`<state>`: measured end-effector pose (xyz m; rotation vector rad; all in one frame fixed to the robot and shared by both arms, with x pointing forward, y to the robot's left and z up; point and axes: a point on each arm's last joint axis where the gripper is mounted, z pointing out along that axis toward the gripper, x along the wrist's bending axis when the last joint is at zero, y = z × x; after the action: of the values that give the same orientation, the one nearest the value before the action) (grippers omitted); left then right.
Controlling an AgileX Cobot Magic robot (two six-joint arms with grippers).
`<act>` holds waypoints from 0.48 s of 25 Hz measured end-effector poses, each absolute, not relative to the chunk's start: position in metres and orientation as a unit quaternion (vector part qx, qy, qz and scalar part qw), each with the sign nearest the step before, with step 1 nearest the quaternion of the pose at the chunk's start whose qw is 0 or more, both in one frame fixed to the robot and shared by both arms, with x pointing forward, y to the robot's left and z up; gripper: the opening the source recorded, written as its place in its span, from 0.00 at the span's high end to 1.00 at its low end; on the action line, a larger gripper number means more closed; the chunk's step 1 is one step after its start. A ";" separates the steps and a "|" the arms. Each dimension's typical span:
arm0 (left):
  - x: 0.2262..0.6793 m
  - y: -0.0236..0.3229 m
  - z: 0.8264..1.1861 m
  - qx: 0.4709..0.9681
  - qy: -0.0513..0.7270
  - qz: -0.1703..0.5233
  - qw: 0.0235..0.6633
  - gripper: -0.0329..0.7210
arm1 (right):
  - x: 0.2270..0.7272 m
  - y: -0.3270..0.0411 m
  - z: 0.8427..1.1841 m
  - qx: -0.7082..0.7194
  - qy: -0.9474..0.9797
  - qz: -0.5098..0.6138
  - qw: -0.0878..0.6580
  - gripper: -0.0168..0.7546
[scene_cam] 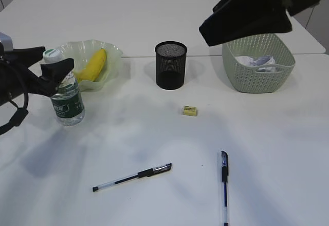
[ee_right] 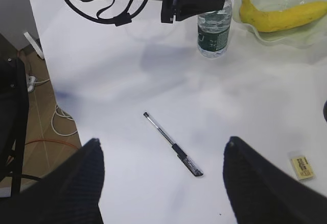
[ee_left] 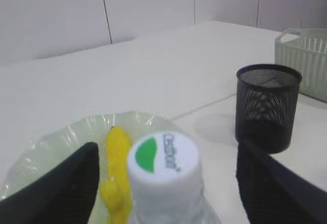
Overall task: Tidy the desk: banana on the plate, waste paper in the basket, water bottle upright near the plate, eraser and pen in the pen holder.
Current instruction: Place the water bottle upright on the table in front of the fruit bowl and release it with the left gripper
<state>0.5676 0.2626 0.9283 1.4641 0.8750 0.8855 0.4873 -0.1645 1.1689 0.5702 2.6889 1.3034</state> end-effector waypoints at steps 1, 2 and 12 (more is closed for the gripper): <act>0.567 0.263 0.934 0.622 0.369 0.383 0.575 0.16 | 0.487 -0.165 1.169 0.187 0.883 0.428 0.050 0.28; 0.566 0.263 0.940 0.619 0.364 0.388 0.577 0.16 | 0.487 -0.165 1.169 0.187 0.883 0.428 0.050 0.28; 0.556 0.263 0.976 0.609 0.360 0.394 0.586 0.16 | 0.487 -0.165 1.169 0.188 0.883 0.428 0.049 0.28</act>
<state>0.5564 0.2628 0.9760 1.4205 0.8388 0.9186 0.4873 -0.1645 1.1689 0.5726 2.6895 1.3038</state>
